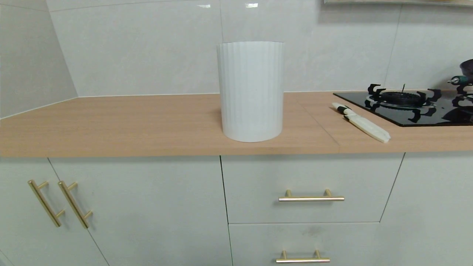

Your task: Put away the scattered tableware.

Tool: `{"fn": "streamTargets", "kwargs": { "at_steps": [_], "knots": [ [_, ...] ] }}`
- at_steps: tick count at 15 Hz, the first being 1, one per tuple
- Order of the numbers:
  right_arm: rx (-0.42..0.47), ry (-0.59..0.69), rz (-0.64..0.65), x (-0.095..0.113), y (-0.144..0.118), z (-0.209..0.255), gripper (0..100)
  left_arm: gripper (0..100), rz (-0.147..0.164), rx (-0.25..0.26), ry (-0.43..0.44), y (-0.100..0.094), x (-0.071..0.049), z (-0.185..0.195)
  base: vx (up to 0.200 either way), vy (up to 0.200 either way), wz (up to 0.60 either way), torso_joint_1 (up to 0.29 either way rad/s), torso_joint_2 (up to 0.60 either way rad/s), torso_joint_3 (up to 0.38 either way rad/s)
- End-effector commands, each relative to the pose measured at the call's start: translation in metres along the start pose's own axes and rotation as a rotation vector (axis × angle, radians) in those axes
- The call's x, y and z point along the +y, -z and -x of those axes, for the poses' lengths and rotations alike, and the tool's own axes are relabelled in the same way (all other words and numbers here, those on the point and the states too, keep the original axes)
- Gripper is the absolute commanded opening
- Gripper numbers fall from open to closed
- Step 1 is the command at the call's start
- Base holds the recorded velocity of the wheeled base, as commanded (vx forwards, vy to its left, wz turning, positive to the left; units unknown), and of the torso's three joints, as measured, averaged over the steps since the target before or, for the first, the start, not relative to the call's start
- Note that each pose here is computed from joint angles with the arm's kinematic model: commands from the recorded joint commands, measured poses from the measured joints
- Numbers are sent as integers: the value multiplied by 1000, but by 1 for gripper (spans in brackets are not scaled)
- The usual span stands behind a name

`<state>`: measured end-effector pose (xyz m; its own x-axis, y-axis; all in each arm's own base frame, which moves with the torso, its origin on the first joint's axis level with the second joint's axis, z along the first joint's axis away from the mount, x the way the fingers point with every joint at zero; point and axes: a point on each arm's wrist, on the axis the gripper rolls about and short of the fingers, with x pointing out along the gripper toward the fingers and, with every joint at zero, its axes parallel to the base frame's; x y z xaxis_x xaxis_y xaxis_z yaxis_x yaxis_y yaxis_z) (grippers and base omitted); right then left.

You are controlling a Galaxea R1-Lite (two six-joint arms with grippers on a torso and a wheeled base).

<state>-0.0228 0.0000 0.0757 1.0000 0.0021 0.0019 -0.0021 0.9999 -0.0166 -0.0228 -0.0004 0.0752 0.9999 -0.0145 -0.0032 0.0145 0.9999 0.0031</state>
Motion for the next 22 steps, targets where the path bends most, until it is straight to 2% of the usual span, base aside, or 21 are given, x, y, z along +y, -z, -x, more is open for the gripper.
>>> {"fn": "streamTargets", "kwargs": {
  "at_steps": [1, 10, 13, 22],
  "knots": [
    [2, -1, 0, 0, 0, 0, 100, 100, 0, 0, -1, 0, 0, 0, 0, 0, 0, 0, 0, 0],
    [2, -3, 5, 0, 0, 0, 100, 100, 0, 0, 1, 0, 0, 0, 0, 0, 0, 4, -16, -13],
    [2, -3, 5, 0, 0, 0, 100, 100, 0, 0, -1, 0, 0, 0, 0, 0, 0, 54, -232, -250],
    [0, -2, 5, 0, 0, 0, 100, 100, 0, 0, 1, 0, 0, 0, 0, 0, 0, 179, -484, -289]
  ]
}}
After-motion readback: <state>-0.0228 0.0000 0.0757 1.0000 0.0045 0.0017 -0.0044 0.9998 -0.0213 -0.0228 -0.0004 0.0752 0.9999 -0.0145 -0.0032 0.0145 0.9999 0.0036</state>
